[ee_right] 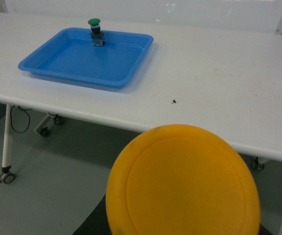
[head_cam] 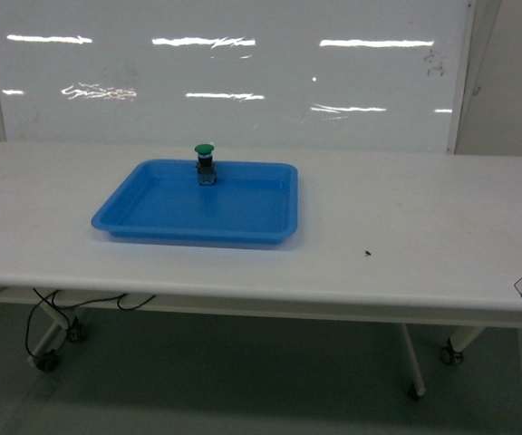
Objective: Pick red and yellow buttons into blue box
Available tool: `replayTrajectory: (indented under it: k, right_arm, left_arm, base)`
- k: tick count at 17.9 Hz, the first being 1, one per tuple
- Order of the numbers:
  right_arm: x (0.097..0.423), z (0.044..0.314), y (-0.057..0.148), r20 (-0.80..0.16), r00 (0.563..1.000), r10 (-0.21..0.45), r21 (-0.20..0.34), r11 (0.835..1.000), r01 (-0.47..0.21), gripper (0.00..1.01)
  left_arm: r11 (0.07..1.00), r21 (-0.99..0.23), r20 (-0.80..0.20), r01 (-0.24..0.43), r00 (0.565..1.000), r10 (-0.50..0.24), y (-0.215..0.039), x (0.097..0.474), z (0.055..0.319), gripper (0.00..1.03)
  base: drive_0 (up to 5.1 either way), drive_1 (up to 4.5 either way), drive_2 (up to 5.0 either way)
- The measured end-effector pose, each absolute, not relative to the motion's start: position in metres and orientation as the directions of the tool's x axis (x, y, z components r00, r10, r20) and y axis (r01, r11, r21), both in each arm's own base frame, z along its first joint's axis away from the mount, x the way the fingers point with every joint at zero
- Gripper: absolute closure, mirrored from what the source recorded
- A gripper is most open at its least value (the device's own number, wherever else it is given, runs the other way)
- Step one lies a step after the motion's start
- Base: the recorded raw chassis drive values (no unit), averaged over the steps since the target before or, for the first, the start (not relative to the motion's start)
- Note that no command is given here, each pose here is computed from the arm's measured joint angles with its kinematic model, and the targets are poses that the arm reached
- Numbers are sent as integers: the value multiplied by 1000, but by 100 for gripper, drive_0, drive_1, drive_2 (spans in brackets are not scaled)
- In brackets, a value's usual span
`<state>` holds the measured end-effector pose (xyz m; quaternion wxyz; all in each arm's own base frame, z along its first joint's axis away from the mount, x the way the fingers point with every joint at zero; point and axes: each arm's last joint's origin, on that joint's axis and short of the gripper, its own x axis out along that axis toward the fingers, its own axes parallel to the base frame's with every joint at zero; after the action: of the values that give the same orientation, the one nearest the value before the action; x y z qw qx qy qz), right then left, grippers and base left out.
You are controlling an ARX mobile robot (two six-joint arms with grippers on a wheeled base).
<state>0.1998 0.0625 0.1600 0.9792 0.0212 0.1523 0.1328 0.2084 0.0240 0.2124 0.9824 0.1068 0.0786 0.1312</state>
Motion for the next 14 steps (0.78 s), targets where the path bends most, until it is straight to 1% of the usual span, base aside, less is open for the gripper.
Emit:
replayTrajectory:
  k: [14]
  right_arm:
    - [200,160,63,-292,918,267,82,964,-254,75]
  left_arm:
    - [943,230,-125,-241,953,275,24,208,213,80]
  base:
    - [-6,-418,406]
